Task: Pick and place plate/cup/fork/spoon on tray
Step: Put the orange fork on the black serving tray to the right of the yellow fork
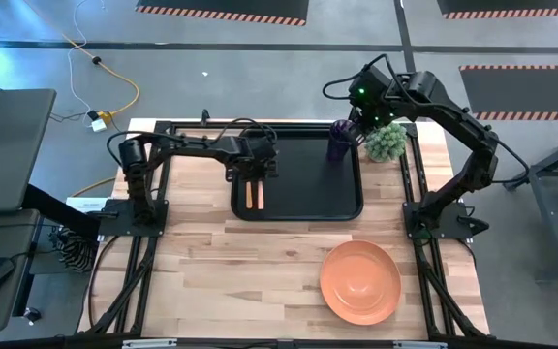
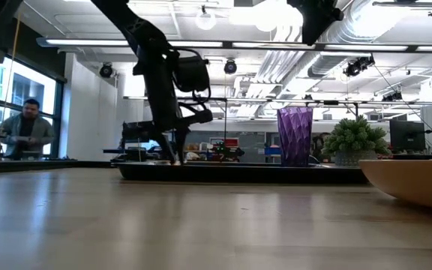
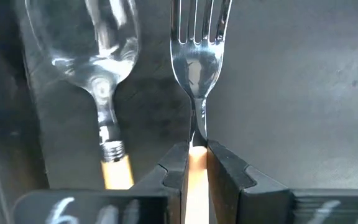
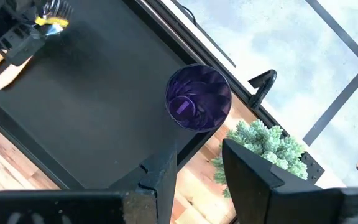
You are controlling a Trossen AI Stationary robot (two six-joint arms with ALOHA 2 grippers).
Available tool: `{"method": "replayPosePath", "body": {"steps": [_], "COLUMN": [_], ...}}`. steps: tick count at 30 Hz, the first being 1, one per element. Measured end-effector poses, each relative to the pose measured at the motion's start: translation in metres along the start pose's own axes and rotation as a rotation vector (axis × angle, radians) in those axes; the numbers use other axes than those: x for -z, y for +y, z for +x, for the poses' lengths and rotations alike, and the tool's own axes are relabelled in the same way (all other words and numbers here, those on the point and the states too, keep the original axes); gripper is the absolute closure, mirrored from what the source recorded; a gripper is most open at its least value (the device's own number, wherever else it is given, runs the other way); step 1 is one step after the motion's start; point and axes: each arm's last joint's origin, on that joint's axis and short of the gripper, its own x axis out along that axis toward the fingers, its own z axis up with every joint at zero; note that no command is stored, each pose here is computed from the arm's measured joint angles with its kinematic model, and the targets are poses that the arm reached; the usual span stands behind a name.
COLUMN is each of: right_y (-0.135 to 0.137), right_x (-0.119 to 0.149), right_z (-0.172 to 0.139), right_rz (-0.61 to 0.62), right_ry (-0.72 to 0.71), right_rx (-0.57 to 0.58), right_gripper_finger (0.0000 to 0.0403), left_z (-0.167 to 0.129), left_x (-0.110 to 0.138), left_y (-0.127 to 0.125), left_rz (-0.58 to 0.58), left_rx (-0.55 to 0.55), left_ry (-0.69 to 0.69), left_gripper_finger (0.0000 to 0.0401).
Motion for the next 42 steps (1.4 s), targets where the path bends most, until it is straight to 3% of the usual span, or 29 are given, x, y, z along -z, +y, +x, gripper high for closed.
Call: {"method": "replayPosePath", "body": {"steps": [42], "right_y": [0.0001], "right_x": [-0.0002], "right_z": [0.0000], "right_rz": [-0.025], "right_ry": [-0.002], "right_rx": [-0.001], "right_gripper_finger": [0.0281], "left_z": [-0.0008], "left_x": [-0.0092], "left_y": [0.0038], "left_rz": [0.018], "left_rx": [-0.002], "left_ry": [-0.007], "left_gripper_finger": [0.0350]}}
